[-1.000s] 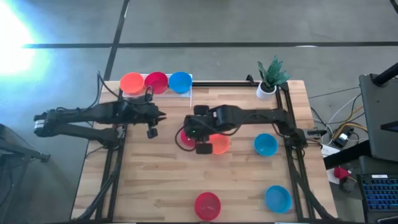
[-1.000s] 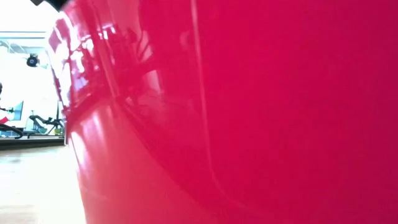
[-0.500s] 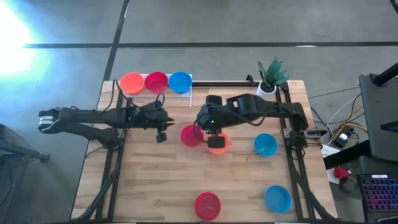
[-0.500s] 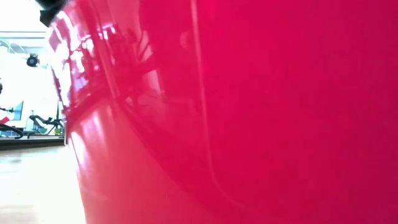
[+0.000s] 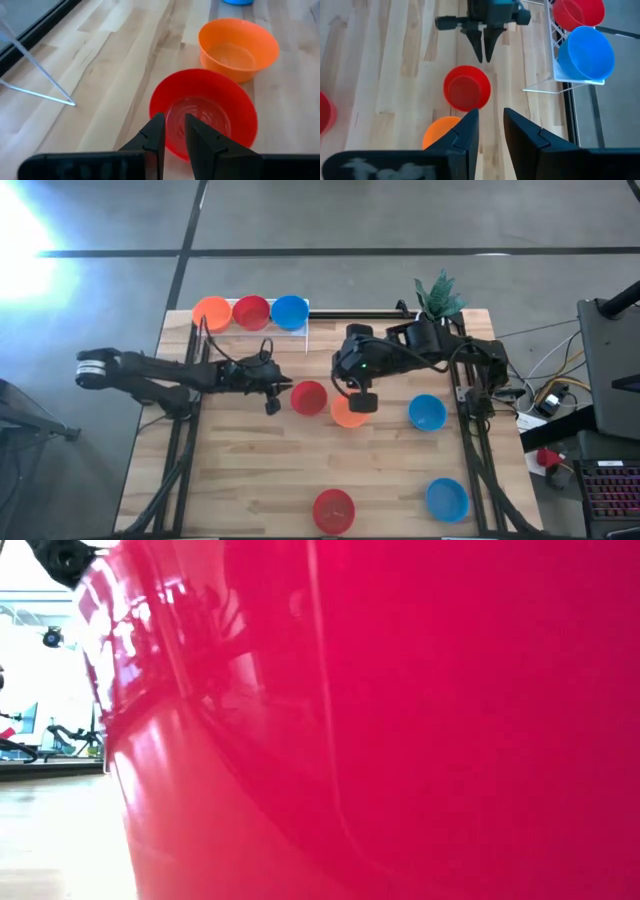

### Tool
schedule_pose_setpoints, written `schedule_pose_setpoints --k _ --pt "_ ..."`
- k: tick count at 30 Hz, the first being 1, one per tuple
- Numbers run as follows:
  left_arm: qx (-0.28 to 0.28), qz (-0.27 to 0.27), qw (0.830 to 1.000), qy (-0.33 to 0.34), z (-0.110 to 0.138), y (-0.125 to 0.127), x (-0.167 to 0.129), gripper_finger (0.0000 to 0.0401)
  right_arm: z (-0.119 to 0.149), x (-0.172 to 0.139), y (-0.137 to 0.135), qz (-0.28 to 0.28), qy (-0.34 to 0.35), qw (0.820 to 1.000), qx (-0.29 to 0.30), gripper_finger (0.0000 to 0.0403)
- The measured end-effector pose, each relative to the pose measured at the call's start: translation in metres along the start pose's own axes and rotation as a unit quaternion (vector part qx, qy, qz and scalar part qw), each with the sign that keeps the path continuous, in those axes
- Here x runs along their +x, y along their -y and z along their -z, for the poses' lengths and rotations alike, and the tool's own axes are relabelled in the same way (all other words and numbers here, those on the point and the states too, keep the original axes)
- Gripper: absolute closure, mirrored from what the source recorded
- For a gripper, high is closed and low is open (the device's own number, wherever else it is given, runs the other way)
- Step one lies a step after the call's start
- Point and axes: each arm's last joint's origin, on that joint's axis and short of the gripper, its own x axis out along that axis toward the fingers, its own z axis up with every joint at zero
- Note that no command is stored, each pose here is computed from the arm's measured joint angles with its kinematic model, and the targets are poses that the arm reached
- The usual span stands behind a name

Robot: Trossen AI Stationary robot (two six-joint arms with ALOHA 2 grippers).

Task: Pick & Place Mini bowls
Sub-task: Stack the top red bowl on top of the red bowl on the shelf

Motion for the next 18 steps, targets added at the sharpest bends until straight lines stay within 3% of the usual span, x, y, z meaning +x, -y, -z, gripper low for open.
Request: schedule_pose_setpoints --k 18 --pt "-0.028 -0.051 0.997 -0.053 0.008 0.002 0.05 0.0334 0.001 0.0 0.0 0.0 -0.006 1.0 -0.003 0.033"
